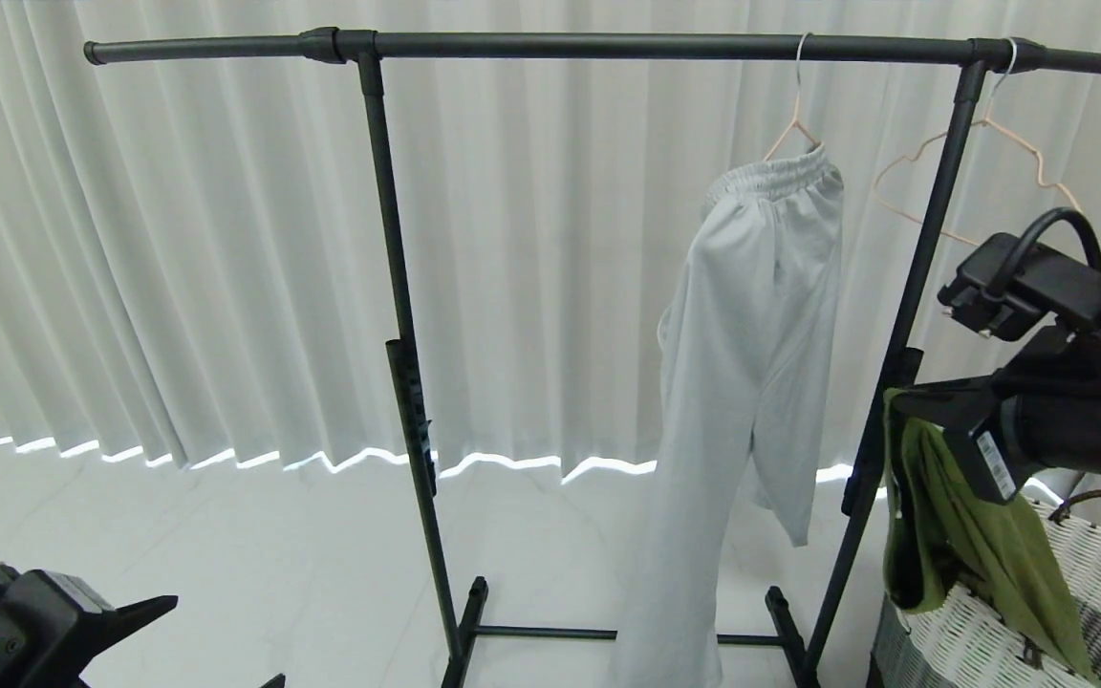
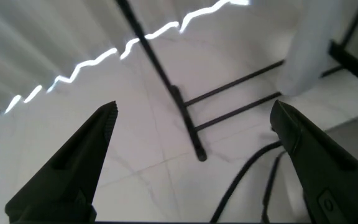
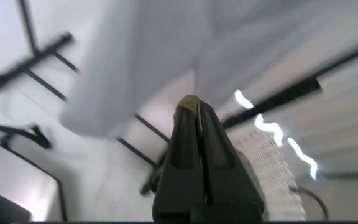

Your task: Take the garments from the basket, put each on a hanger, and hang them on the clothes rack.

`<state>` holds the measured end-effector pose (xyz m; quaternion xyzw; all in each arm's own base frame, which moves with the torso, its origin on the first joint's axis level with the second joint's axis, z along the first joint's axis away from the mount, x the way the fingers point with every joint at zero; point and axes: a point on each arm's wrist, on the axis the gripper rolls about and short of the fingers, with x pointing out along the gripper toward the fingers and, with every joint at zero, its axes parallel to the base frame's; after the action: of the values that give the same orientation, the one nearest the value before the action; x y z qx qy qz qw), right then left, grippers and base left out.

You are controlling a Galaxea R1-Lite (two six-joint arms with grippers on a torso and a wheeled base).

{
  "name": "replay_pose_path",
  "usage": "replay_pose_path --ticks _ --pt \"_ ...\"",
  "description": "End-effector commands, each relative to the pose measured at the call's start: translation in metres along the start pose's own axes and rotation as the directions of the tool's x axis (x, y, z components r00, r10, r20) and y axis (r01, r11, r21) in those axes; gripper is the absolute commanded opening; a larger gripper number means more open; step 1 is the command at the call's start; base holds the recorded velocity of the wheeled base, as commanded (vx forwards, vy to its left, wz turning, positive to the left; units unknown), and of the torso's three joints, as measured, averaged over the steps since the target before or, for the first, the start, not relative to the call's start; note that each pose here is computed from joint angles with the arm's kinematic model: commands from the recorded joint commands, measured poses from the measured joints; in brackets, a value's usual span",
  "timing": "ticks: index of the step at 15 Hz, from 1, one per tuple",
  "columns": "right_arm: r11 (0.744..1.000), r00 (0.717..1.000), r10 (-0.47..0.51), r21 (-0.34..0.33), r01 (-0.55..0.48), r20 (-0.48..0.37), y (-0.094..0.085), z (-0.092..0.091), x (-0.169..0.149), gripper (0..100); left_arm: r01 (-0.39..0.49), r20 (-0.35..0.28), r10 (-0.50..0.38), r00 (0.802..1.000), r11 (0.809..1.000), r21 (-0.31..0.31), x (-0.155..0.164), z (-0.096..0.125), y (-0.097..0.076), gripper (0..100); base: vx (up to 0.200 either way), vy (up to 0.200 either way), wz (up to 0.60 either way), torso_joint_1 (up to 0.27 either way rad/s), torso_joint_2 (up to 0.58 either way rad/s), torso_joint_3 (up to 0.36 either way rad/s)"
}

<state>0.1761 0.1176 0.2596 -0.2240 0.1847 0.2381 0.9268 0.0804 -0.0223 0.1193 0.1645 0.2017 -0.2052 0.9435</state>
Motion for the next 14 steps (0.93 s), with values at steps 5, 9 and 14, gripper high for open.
replay_pose_path --ticks 5,9,14 --pt "0.998 0.996 0.054 0.004 -0.055 0.074 0.012 0.027 0.003 0 0.217 0.161 -0.236 0.958 0.968 0.126 -0.006 0.033 -0.013 100 0.0 0.0 0.0 0.0 0.0 0.0" --pt "0.996 0.987 0.063 0.047 -0.071 0.148 0.011 0.04 -0.012 0 0.359 0.192 -0.371 0.908 0.928 0.095 0.029 0.106 -0.025 100 0.0 0.0 0.0 0.0 0.0 0.0" --pt "0.991 0.977 0.07 0.096 -0.091 0.201 0.006 0.044 -0.027 0 0.593 0.045 -0.594 0.803 0.792 -0.144 0.098 0.147 -0.105 100 0.0 0.0 0.0 0.0 0.0 0.0"
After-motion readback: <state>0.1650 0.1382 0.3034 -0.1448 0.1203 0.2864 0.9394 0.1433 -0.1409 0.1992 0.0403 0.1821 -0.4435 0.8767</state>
